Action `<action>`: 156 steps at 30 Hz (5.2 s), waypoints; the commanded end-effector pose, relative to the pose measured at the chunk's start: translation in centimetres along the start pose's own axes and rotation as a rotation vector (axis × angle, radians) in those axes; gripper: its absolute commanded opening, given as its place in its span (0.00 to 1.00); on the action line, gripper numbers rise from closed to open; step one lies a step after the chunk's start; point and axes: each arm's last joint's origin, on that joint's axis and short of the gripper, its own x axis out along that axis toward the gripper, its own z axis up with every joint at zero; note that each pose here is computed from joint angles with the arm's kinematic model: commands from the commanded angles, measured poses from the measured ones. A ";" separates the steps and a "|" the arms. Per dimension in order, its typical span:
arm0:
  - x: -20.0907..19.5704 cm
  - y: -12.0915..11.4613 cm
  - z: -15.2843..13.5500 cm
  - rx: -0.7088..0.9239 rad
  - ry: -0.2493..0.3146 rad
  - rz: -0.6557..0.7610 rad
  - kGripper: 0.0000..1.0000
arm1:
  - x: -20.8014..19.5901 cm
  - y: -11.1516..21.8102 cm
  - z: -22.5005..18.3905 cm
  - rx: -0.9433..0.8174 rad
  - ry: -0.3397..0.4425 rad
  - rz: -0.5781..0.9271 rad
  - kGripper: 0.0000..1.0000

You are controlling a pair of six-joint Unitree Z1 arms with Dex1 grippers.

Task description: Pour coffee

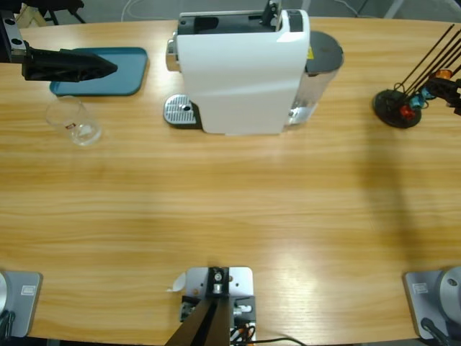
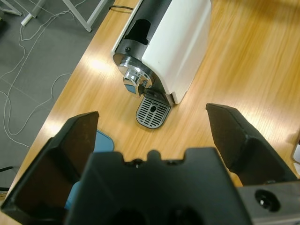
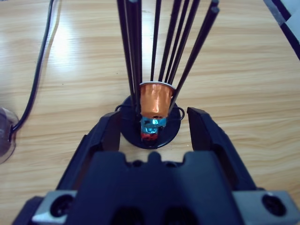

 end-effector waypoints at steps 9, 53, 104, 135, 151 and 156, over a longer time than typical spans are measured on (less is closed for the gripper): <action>1.2 -0.6 -1.2 -0.031 0.048 -0.028 1.00 | 1.5 -0.4 -1.1 -0.003 0.054 -0.057 0.24; 1.7 -1.3 -2.4 -0.059 0.063 -0.042 1.00 | -2.4 -0.6 3.6 0.055 -0.149 -0.056 0.00; -4.4 -4.8 -9.9 -0.118 0.130 0.039 1.00 | -7.6 29.1 12.0 -1.094 -0.286 0.804 0.00; -3.7 -4.8 -10.6 -0.134 0.141 0.051 1.00 | -2.2 28.5 11.3 -1.034 -0.178 0.807 0.00; -3.6 -4.8 -10.7 -0.139 0.137 0.054 1.00 | -1.8 28.0 10.8 -1.034 -0.148 0.793 0.00; -3.6 -4.8 -10.8 -0.142 0.139 0.054 1.00 | -1.8 27.9 10.7 -1.022 -0.131 0.789 0.11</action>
